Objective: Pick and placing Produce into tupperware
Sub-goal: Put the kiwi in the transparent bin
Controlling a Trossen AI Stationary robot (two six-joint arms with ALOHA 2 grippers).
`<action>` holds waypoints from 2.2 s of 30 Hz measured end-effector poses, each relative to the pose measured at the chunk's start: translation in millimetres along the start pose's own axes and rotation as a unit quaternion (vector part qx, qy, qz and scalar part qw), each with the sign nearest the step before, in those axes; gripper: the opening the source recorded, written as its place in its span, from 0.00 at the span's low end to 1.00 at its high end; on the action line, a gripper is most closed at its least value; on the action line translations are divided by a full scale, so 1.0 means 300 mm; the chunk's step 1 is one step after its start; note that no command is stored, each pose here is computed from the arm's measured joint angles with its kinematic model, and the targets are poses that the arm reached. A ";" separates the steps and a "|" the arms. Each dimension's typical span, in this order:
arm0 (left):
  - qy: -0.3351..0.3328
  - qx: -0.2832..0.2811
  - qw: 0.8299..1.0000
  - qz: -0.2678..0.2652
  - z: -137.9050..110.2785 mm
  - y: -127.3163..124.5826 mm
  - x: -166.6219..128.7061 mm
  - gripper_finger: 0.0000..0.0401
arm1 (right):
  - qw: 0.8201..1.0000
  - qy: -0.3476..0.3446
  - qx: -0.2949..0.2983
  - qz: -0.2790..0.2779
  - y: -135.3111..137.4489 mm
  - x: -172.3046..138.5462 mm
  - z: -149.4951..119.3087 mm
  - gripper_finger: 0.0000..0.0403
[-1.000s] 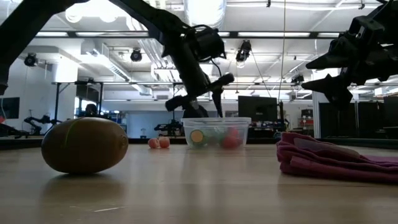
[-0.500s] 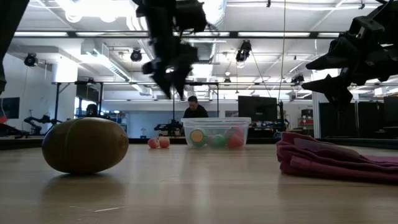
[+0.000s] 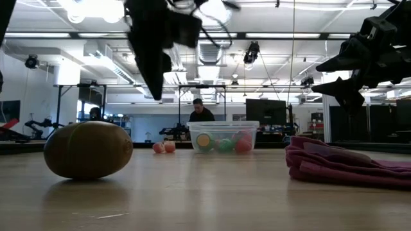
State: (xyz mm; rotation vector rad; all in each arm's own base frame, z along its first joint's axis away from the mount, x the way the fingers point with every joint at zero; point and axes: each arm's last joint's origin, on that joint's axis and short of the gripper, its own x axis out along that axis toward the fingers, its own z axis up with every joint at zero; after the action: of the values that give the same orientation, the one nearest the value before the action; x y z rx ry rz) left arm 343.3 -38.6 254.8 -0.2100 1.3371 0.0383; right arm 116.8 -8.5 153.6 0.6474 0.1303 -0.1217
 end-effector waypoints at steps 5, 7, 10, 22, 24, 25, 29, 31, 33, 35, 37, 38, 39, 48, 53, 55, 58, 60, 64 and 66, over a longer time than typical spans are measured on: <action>0.008 0.034 0.999 -0.014 -0.062 -0.166 0.008 0.62 | 1.000 0.000 0.000 0.000 0.000 0.000 0.000 0.54; 0.007 0.027 0.999 -0.020 -0.081 -0.213 0.010 0.62 | 1.000 0.000 0.000 0.000 0.000 0.000 0.000 0.54; -0.005 0.039 0.999 -0.029 -0.104 -0.276 0.010 0.62 | 1.000 0.000 0.000 0.000 0.000 0.000 0.000 0.54; -0.035 0.035 0.997 -0.050 -0.133 -0.345 0.056 0.62 | 1.000 0.000 0.000 0.000 0.000 0.000 0.000 0.54; -0.035 0.038 0.996 -0.067 -0.141 -0.355 0.072 0.62 | 1.000 0.000 0.000 0.000 0.000 0.000 0.000 0.54; -0.032 0.035 0.996 -0.070 -0.148 -0.359 0.079 0.62 | 1.000 0.000 0.000 0.000 0.000 0.000 0.000 0.54; -0.027 0.037 0.997 -0.064 -0.167 -0.368 0.091 0.62 | 1.000 0.000 0.000 0.000 0.000 0.000 0.000 0.54; -0.031 0.039 0.997 -0.054 -0.171 -0.369 0.095 0.63 | 1.000 0.000 0.000 0.000 0.000 0.000 0.000 0.54; -0.033 0.039 0.998 -0.045 -0.178 -0.363 0.110 0.63 | 1.000 0.000 0.000 0.000 0.000 0.000 0.000 0.54; -0.025 0.033 0.998 -0.039 -0.190 -0.353 0.131 0.63 | 1.000 0.000 0.000 0.000 0.000 0.000 0.000 0.54; -0.012 0.025 0.999 -0.031 -0.203 -0.343 0.145 0.63 | 1.000 0.000 0.000 0.000 0.000 0.000 0.000 0.54; -0.009 0.025 0.999 -0.030 -0.205 -0.342 0.146 0.63 | 1.000 0.000 0.000 0.000 0.000 0.000 0.000 0.54; -0.010 0.027 0.999 -0.032 -0.205 -0.343 0.146 0.63 | 1.000 0.000 0.000 0.000 0.000 0.000 0.000 0.54; -0.034 0.062 0.994 -0.089 -0.193 -0.346 0.179 0.63 | 1.000 0.000 0.000 0.000 0.000 0.000 0.000 0.54; -0.020 0.027 0.996 -0.089 -0.192 -0.308 0.202 0.62 | 1.000 0.000 0.000 0.000 0.000 0.000 0.000 0.54; -0.023 0.022 0.996 -0.085 -0.186 -0.298 0.204 0.62 | 1.000 0.000 0.000 0.000 0.000 0.000 0.000 0.54; -0.024 0.019 0.996 -0.080 -0.186 -0.289 0.210 0.62 | 1.000 0.000 0.000 0.000 0.000 0.000 0.000 0.54; -0.023 0.015 0.996 -0.079 -0.189 -0.288 0.214 0.62 | 1.000 0.000 0.000 0.000 0.000 0.000 0.000 0.54; -0.019 -0.026 0.995 -0.091 -0.190 -0.289 0.218 0.62 | 1.000 0.000 0.000 0.000 0.000 0.000 0.000 0.54; -0.018 -0.051 0.994 -0.095 -0.188 -0.291 0.217 0.62 | 1.000 0.000 0.000 0.000 0.000 0.000 0.000 0.54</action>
State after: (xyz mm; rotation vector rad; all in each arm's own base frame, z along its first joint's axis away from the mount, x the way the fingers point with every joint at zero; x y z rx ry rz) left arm 317.3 -140.0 190.8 -0.4212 1.2753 -0.0500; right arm 116.8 -8.5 153.7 0.6477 0.1298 -0.1217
